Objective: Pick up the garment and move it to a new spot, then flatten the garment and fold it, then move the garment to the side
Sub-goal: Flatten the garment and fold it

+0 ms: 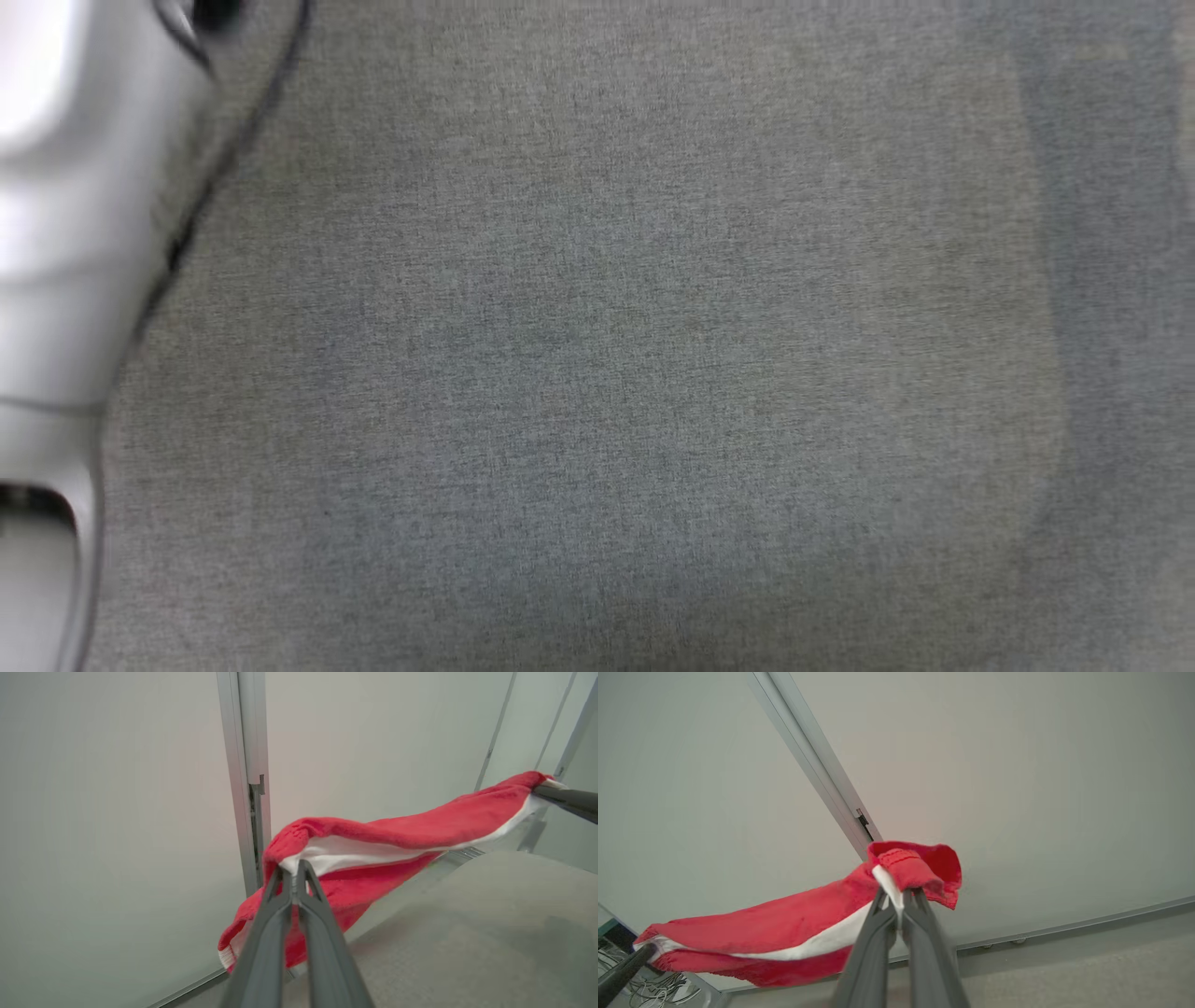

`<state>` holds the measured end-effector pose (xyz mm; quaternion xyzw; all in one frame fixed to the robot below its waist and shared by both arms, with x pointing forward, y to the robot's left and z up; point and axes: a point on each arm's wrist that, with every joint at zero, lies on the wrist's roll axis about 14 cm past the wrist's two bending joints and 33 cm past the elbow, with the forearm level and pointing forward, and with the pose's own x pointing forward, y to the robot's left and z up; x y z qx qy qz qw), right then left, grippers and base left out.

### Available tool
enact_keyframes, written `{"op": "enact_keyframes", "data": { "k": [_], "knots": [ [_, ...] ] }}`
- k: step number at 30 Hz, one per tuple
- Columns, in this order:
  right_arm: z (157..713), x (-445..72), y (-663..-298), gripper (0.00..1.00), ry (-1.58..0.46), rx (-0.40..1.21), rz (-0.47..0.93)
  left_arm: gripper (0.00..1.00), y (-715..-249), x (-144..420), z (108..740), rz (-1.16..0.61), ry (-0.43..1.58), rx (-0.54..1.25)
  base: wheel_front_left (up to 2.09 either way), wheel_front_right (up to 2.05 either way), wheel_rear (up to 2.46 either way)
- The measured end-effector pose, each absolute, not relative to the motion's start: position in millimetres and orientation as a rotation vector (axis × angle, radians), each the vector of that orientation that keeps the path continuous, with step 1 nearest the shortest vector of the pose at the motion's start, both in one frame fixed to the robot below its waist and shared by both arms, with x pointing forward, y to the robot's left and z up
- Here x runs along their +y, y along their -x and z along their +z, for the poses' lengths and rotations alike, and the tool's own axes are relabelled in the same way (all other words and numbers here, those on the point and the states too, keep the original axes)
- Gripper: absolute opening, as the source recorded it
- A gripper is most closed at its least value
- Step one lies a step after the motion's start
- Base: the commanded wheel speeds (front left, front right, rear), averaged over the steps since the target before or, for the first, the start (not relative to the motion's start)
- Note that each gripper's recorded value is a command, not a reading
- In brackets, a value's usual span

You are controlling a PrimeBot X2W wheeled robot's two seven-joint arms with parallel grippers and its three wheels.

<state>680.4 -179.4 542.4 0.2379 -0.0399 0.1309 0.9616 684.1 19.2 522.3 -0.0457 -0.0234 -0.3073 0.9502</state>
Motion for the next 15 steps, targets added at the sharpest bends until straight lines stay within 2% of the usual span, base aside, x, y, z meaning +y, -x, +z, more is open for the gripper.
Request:
{"op": "enact_keyframes", "data": {
  "k": [4, 8, 15],
  "knots": [
    [476, -184, -621, 0.0, -0.525, 0.07, 0.232, 0.0, -626, 18, 458, -0.661, 0.149, 0.084, 0.0, 0.0, 0.0],
    [427, -196, -540, 0.0, -0.606, 0.21, 0.162, 0.0, -543, 26, 404, -0.685, 0.2, 0.243, 0.0, 0.0, 0.0],
    [396, -201, -396, 0.0, -0.704, 0.387, 0.075, 0.0, -400, 37, 384, -0.607, 0.328, 0.421, 0.0, 0.0, 0.0]
  ]
}}
